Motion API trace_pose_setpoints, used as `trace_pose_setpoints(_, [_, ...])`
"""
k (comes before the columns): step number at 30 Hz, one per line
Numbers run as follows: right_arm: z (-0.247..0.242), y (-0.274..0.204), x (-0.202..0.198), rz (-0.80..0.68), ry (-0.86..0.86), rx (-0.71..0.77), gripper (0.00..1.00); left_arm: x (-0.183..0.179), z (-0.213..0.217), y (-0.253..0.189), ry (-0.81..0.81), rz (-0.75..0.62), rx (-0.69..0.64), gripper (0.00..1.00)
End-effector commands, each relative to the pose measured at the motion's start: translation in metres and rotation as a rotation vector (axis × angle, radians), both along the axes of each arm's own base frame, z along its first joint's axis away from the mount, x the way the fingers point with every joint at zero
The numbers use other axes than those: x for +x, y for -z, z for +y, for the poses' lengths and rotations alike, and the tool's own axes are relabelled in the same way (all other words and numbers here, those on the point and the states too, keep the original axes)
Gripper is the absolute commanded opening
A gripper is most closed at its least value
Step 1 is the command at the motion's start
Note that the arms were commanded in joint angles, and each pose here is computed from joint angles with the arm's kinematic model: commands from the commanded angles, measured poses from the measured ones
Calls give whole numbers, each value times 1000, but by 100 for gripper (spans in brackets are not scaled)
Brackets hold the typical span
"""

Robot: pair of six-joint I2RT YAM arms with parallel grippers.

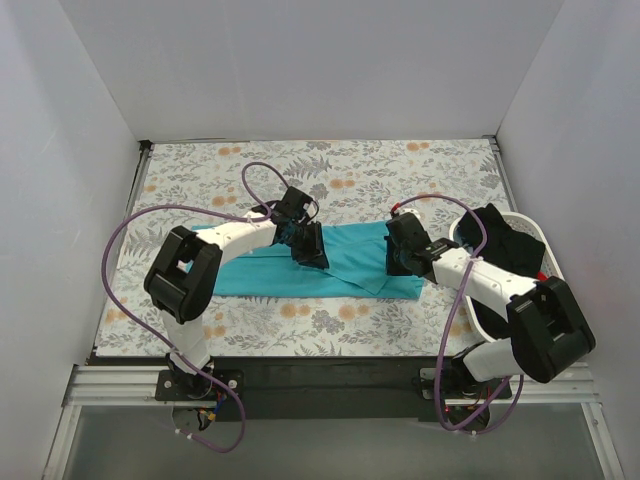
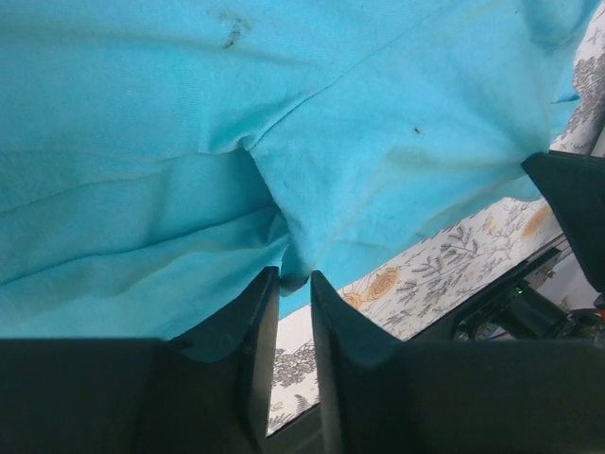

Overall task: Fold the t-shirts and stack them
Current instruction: Fold the tshirt

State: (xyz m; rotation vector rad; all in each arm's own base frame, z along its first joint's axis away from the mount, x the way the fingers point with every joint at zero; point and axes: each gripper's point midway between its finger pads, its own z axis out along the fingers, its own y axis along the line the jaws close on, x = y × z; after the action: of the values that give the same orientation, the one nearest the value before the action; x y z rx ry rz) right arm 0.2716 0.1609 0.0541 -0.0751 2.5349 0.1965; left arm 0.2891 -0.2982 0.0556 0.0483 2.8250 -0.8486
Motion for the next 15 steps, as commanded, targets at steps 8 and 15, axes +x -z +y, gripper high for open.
trace_pose_setpoints(8, [-9, -7, 21, -33, 9, -69, 4, 2, -1, -6, 11, -23, -24, 34])
trace_pose_setpoints(15, [-17, -6, 24, -34, 15, -97, 6, 14, 8, -7, -62, -53, 13, 34])
